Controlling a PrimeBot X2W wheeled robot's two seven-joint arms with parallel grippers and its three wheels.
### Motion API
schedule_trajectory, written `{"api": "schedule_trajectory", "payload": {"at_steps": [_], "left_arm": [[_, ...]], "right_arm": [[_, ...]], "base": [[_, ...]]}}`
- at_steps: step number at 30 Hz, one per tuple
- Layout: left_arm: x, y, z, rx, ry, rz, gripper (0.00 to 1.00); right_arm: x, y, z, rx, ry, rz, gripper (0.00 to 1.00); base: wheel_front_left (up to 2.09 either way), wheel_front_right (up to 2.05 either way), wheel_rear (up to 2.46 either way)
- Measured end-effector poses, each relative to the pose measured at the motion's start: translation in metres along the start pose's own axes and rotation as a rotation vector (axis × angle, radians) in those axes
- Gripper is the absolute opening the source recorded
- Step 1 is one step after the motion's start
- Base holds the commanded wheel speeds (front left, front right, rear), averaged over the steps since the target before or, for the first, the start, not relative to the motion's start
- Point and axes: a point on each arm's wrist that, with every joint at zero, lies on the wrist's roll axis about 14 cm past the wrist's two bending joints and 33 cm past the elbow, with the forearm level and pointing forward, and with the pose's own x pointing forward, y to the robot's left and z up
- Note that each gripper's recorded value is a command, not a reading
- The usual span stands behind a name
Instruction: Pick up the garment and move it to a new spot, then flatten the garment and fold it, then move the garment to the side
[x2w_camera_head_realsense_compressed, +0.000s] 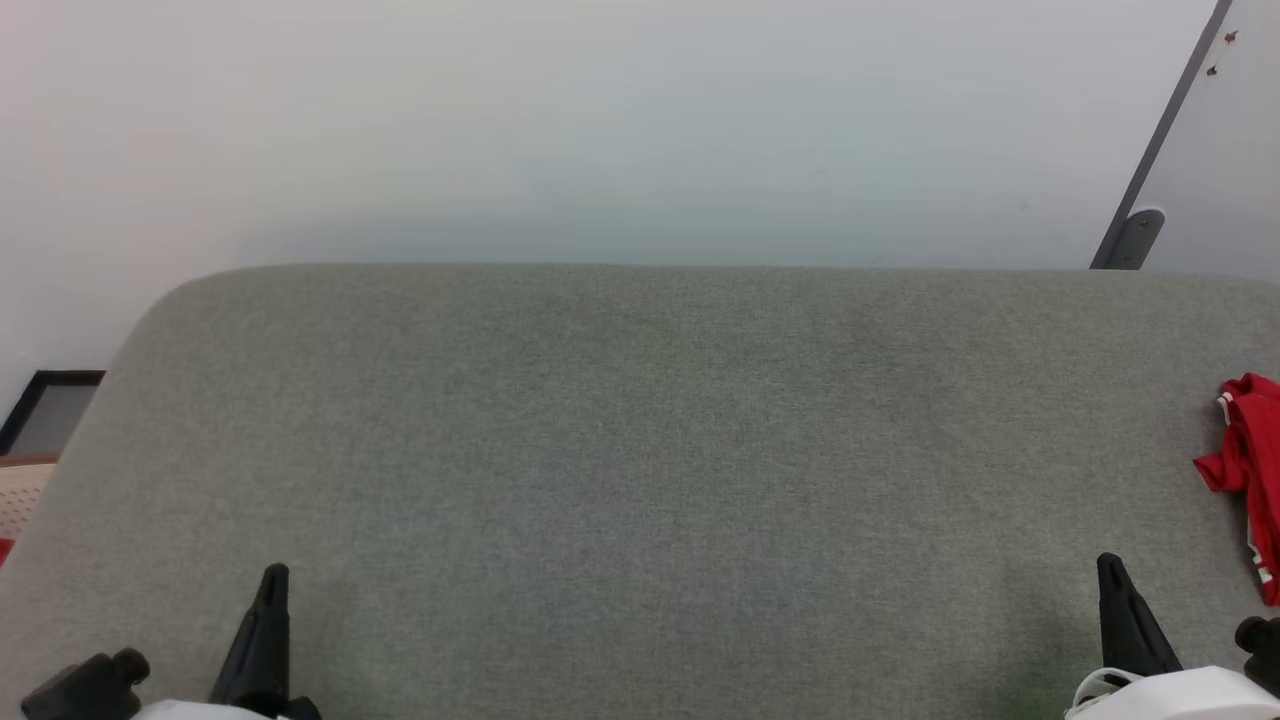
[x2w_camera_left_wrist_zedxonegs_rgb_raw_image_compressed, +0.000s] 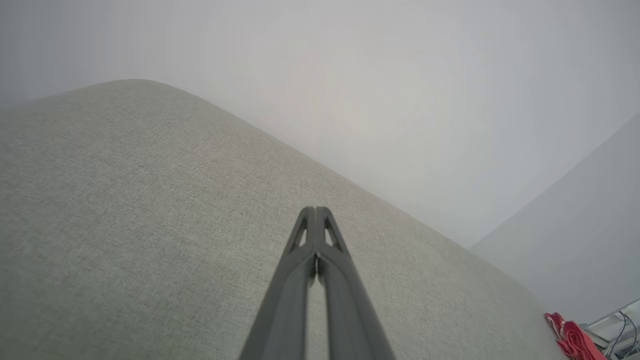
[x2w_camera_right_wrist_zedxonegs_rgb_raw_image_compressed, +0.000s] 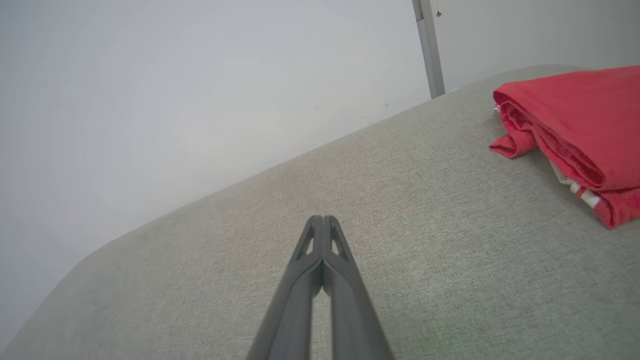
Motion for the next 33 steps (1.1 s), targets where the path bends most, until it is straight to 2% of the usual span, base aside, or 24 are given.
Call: {"api": "schedule_trajectory", "payload": {"at_steps": [33], "left_arm": [[0.017,-0.012,-0.015,-0.427,0.034,0.034,0.0]], "right_arm": [[0.009,0.003,0.004,0.48,0.012,-0.021,0.0]], "base": [[0.0,0.0,0.0]]}}
